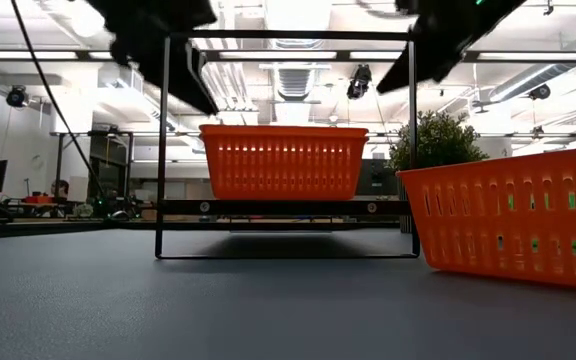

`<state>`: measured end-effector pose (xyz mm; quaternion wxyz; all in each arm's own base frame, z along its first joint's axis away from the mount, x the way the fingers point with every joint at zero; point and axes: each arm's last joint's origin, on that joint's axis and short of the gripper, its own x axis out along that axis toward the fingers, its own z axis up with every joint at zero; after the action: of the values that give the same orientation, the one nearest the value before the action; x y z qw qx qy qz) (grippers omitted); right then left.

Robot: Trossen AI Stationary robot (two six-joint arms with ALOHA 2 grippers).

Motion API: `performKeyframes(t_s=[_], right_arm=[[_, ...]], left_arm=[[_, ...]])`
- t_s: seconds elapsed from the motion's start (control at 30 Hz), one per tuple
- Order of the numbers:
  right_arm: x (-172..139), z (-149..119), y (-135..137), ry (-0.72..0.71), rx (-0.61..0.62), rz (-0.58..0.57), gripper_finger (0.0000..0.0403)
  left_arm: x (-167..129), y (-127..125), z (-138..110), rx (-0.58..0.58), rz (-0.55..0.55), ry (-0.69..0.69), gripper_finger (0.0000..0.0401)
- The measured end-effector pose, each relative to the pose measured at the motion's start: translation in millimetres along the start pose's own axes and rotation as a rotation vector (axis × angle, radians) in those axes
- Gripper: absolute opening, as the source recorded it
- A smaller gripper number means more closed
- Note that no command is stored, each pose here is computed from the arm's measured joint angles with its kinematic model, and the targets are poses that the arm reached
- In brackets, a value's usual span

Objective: Stack baskets on shelf by color
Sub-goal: Stack the bottom blue bin on top of the blue bin on the shelf

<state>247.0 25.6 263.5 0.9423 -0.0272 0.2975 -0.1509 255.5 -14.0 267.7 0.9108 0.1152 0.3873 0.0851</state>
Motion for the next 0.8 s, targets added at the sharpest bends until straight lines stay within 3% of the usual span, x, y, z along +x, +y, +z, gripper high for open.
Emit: performKeyframes(t_s=[0.23, 0.4, 0.8], right_arm=[[38.1, -6.3, -32.8, 0.121, 0.083, 0.003, 0.0009], [59.1, -12.6, -48.9, 0.172, 0.129, 0.017, 0.0009], [89.7, -21.8, -57.5, 0.202, 0.165, 0.039, 0.0009]], left_arm=[[17.1, 4.1, -33.0, -0.018, 0.066, 0.054, 0.0093], [28.6, 15.7, -43.3, -0.043, 0.108, 0.068, 0.0092], [41.3, 39.8, -55.0, -0.079, 0.158, 0.037, 0.0092]])
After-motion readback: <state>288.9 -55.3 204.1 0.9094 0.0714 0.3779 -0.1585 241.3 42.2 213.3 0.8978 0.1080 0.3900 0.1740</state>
